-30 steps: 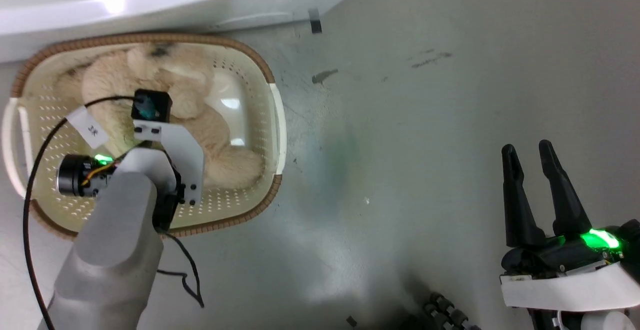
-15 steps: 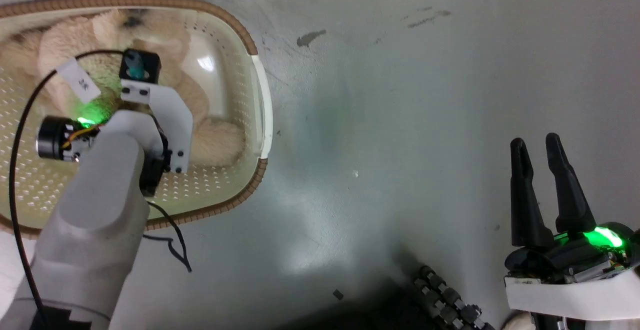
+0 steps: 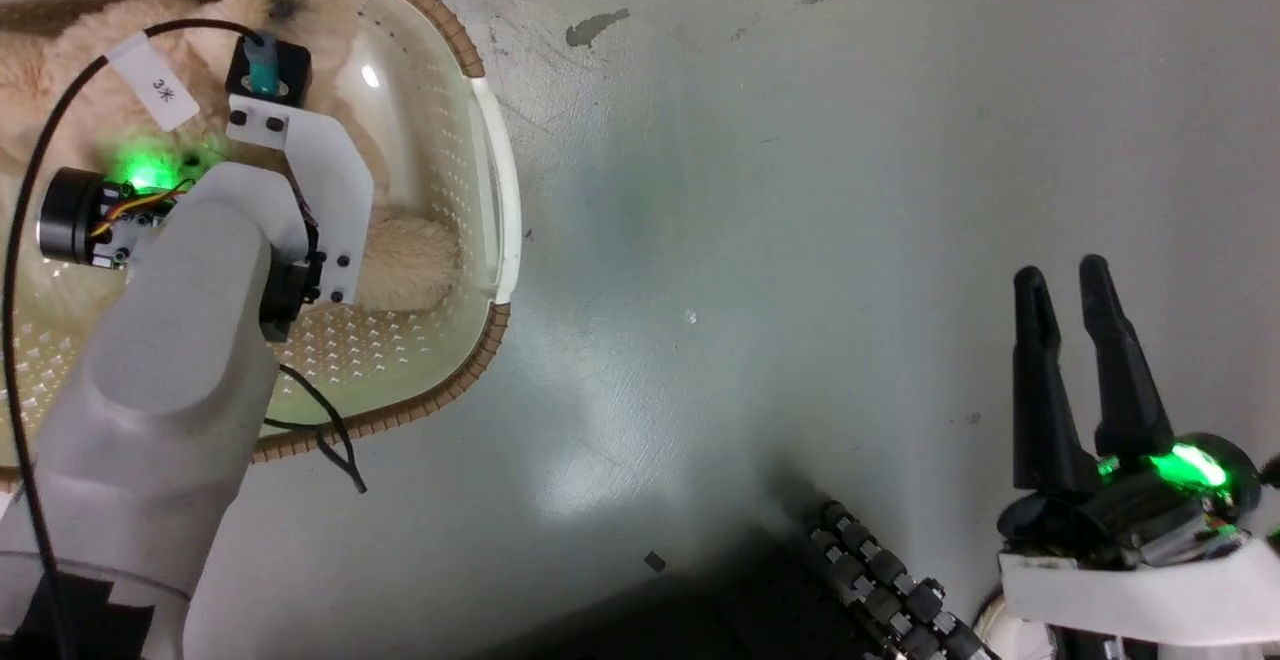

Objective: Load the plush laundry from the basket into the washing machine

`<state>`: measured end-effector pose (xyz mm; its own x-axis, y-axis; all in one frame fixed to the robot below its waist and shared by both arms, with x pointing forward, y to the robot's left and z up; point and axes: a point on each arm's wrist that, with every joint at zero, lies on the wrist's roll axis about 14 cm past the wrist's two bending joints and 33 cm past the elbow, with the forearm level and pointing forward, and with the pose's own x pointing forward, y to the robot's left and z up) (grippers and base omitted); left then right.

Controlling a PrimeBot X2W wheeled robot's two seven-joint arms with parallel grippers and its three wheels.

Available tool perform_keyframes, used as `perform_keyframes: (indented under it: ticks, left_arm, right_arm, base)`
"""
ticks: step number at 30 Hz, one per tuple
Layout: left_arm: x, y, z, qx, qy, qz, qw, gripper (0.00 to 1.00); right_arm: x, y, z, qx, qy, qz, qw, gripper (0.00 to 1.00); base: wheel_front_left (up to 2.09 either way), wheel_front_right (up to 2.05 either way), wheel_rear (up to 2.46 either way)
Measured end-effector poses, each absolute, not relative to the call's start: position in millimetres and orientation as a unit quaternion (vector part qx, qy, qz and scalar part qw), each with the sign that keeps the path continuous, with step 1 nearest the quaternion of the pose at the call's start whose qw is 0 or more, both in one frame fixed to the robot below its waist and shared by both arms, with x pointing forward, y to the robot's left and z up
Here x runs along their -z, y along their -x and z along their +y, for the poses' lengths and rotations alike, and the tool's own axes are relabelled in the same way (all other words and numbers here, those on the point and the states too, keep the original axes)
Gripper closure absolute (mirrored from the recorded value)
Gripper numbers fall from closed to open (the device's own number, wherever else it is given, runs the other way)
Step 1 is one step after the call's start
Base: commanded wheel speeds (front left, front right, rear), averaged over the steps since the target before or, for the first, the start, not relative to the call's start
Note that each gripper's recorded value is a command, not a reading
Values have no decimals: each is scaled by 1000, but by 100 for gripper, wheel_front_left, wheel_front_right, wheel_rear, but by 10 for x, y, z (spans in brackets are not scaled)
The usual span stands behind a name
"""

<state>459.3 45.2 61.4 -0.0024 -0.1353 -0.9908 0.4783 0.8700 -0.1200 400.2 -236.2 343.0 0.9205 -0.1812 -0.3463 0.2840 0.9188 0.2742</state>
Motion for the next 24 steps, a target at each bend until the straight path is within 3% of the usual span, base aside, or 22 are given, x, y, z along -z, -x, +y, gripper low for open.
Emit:
perform_keyframes:
  ticks: [14, 24]
  left_arm:
    - [-1096, -4497, 282, 270, -99, 603, 744, 100]
    - [-1891, -4601, 238, 269, -40, 518, 811, 100]
  right_arm:
    - [-3704, -4265, -2366, 95, -160, 101, 977, 0]
    - [-4030, -4390, -2195, 55, -156, 56, 985, 0]
  base:
    - [0, 0, 0]
    - [0, 0, 0]
